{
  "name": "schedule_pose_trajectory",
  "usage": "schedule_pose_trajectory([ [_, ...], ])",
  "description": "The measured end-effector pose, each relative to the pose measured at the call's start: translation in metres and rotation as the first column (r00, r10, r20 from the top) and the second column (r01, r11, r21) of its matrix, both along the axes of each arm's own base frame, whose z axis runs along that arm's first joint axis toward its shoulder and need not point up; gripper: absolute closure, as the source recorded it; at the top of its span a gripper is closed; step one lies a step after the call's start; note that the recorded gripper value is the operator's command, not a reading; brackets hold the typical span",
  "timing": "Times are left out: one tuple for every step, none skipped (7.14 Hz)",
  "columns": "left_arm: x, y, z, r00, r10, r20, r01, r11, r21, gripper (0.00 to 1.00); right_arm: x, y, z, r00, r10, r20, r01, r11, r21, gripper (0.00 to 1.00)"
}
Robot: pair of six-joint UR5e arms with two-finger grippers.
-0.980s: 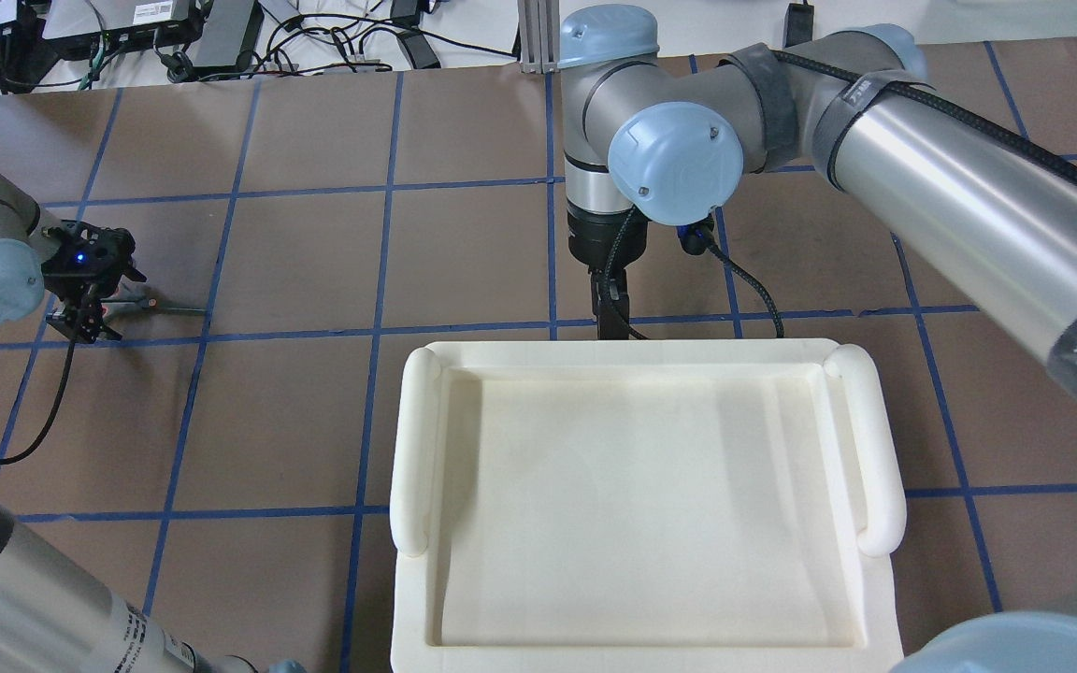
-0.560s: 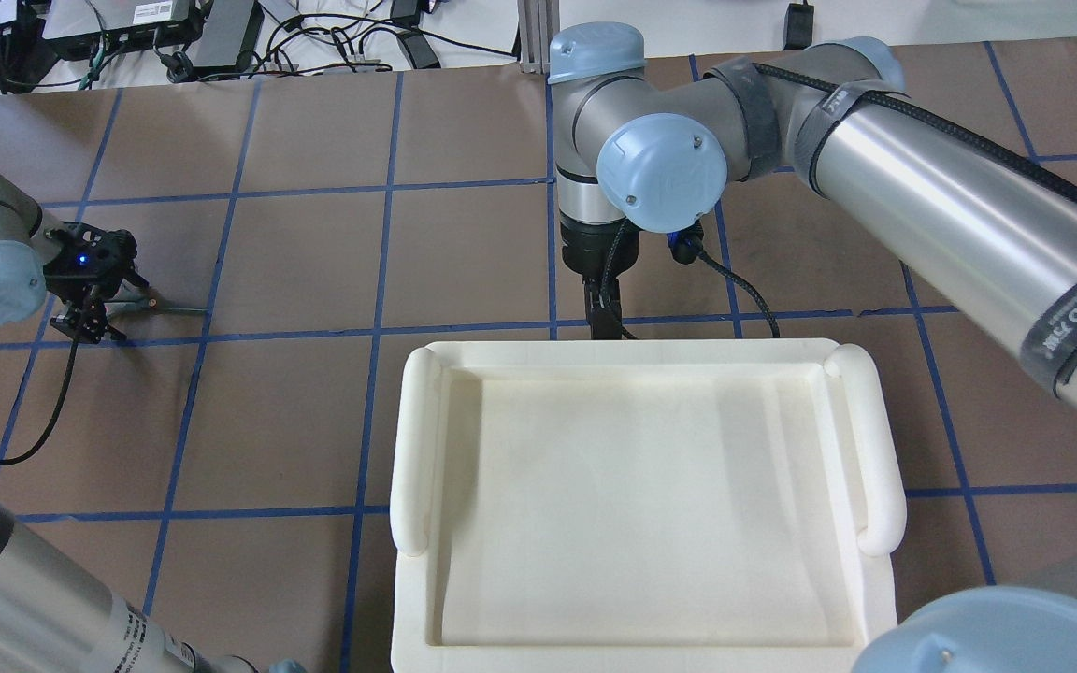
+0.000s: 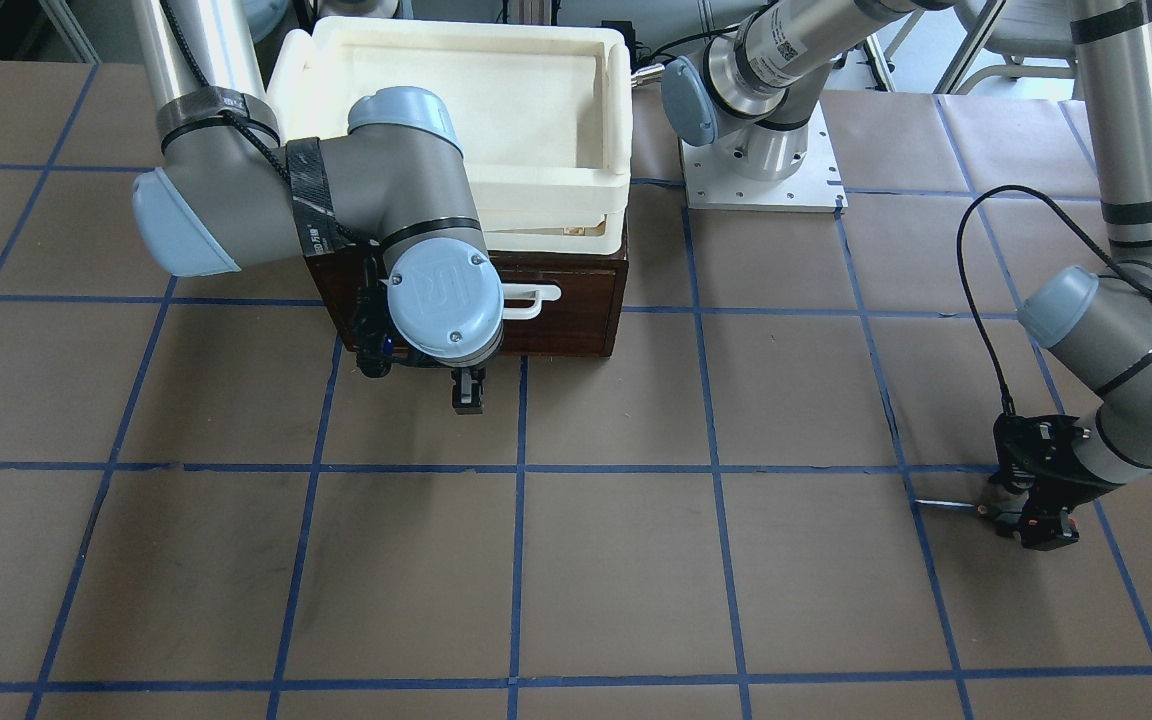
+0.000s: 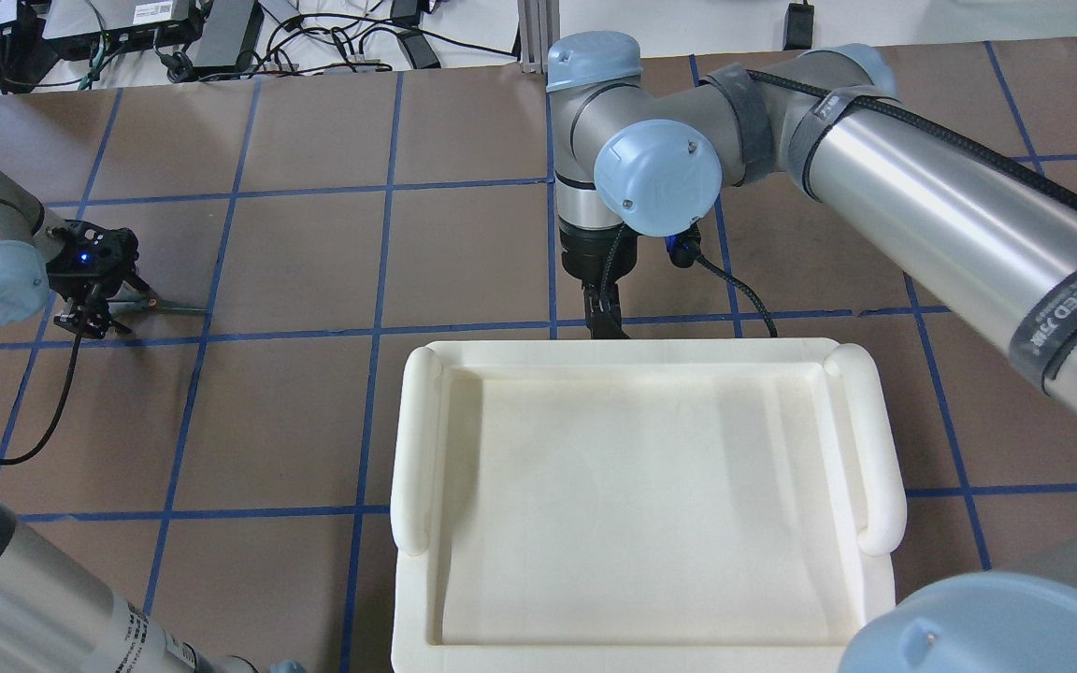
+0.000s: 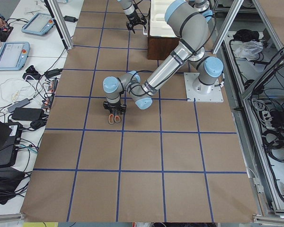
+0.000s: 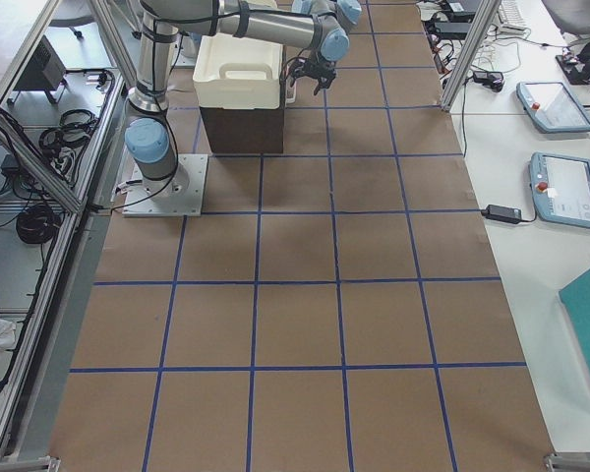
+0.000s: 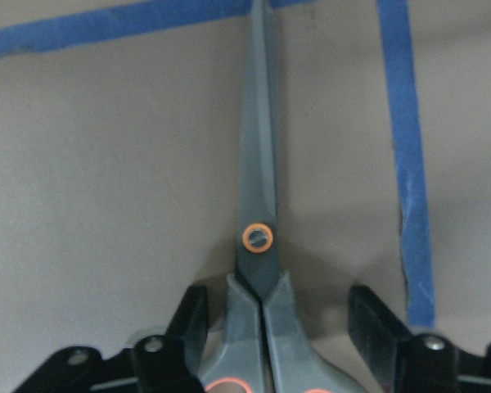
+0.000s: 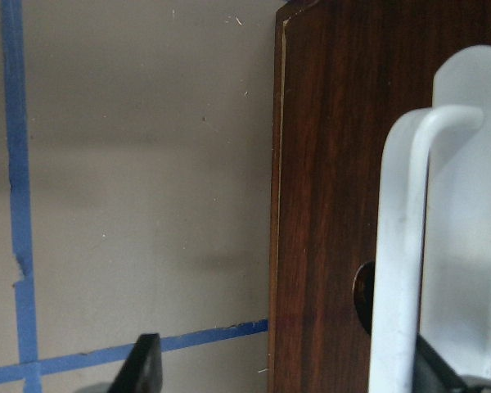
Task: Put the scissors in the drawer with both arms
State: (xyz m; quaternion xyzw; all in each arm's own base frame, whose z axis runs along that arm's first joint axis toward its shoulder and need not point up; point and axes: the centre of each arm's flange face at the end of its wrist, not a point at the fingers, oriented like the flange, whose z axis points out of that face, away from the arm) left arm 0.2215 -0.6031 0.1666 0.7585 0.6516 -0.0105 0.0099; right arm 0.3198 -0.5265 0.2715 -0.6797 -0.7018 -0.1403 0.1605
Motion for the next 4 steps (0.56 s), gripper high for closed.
schedule_pose_trajectory([
  [0.0004, -0.0006, 0.0008, 1.0, 0.0, 0.003, 0.0, 1.0, -0.005, 0.84, -0.0002, 0.0008, -0.0057, 1.0, 0.001, -0.002, -0.001, 1.0, 0.009, 0.0],
  [0.0006, -0.001, 0.0012, 1.0, -0.001, 0.006, 0.001, 1.0, -0.008, 0.85, -0.0003, 0.0015, -0.0106, 1.0, 0.002, -0.003, -0.002, 1.0, 0.017, 0.0],
  [0.0008, -0.0014, 0.0018, 1.0, -0.001, 0.007, 0.001, 1.0, -0.011, 0.87, -0.0005, 0.0021, -0.0138, 1.0, 0.003, -0.003, -0.003, 1.0, 0.02, 0.0],
  [0.0013, -0.0023, 0.0032, 1.0, -0.001, 0.009, 0.001, 1.0, -0.015, 0.87, -0.0001, 0.0005, -0.0142, 1.0, 0.008, 0.003, -0.008, 1.0, 0.008, 0.0],
])
